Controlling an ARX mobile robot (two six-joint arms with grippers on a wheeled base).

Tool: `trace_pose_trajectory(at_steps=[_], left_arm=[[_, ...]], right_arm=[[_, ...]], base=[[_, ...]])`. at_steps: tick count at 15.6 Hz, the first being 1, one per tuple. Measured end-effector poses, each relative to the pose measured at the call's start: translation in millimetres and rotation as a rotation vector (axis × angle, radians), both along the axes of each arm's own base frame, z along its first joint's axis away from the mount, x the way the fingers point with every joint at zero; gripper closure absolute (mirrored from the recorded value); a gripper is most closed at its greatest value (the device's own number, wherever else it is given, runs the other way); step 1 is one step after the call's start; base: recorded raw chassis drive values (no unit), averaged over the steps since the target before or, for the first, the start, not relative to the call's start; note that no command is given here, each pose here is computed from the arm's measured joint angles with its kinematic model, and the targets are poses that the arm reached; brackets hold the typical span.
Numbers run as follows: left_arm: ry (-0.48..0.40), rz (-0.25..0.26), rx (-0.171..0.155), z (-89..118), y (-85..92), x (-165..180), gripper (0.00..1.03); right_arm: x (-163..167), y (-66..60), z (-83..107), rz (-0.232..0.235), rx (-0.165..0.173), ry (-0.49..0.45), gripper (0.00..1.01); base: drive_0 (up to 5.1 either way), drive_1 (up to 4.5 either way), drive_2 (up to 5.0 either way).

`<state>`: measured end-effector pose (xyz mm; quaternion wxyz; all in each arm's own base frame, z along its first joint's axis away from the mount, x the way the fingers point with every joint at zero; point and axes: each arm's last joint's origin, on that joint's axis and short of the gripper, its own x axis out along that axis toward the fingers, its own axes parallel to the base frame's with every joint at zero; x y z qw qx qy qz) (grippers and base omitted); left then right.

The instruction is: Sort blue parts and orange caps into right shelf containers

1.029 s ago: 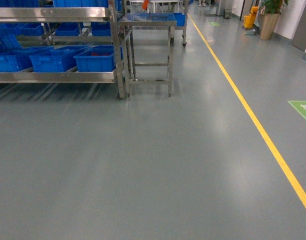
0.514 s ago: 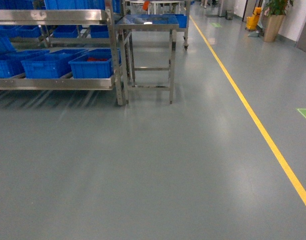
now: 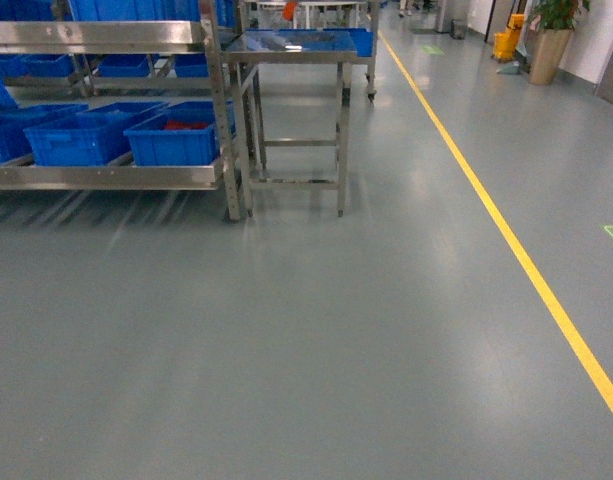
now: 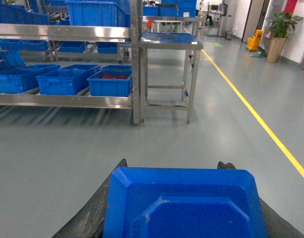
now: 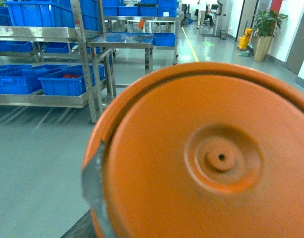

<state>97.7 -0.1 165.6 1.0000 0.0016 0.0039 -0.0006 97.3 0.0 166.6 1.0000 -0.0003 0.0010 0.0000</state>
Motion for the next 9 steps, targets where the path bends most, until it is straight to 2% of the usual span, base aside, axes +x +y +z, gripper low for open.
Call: trace_pose_trajectory(at_steps=[9], left_arm=[[-0.005,0.003,0.0,0.4,0.1,0.0,0.61]], right_arm=[[0.0,0.0,1.0,0.0,0.0,-0.01,0.55]], base=[[0.0,4.3,-4.3]])
